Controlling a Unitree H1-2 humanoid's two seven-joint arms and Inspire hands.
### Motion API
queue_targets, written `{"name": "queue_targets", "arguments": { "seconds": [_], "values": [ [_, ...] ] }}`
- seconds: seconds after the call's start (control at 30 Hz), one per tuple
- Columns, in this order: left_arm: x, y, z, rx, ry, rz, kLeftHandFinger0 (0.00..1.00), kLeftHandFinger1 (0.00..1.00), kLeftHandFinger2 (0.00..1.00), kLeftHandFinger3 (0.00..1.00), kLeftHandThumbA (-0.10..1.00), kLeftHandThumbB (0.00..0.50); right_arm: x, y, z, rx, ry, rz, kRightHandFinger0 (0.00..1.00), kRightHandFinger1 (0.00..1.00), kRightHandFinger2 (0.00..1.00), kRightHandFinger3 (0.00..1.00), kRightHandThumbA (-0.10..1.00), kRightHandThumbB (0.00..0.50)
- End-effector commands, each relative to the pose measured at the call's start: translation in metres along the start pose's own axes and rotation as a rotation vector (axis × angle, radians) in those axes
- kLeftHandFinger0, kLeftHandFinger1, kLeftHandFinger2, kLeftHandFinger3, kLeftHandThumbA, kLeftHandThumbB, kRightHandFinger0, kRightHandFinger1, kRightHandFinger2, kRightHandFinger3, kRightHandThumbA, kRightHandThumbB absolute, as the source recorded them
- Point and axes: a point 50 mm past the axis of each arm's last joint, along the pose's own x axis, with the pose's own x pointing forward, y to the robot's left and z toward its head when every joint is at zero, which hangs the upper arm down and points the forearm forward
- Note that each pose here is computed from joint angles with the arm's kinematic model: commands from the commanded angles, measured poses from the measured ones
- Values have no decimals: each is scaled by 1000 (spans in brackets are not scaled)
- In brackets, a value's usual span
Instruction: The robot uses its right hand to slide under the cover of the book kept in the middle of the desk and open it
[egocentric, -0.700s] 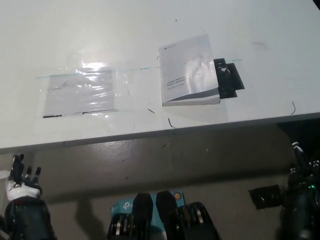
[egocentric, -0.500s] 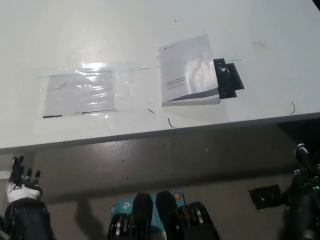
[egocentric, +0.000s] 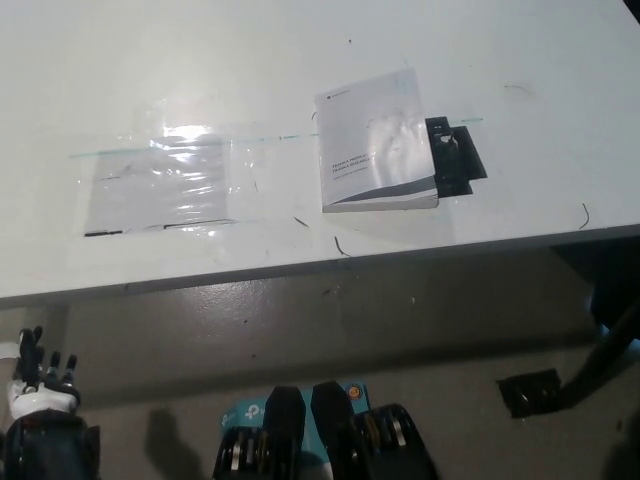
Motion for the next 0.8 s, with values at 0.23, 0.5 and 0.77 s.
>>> {"name": "queue_targets", "arguments": {
  "seconds": [0.23,0.5,0.77],
  "values": [
    [3,-6,15,-18,-39,-14,1000,1000,1000,1000,1000,0,-27,76,44,125,-196,80,1000,1000,1000,1000,1000,97],
    [4,-4,16,-29,-32,2,1000,1000,1000,1000,1000,0,-74,116,67,184,-273,265,938,953,1000,1000,1000,135],
    [3,-2,15,-25,-33,3,1000,1000,1000,1000,1000,0,-124,150,61,207,-219,507,939,935,974,1000,1000,193]
  ]
}}
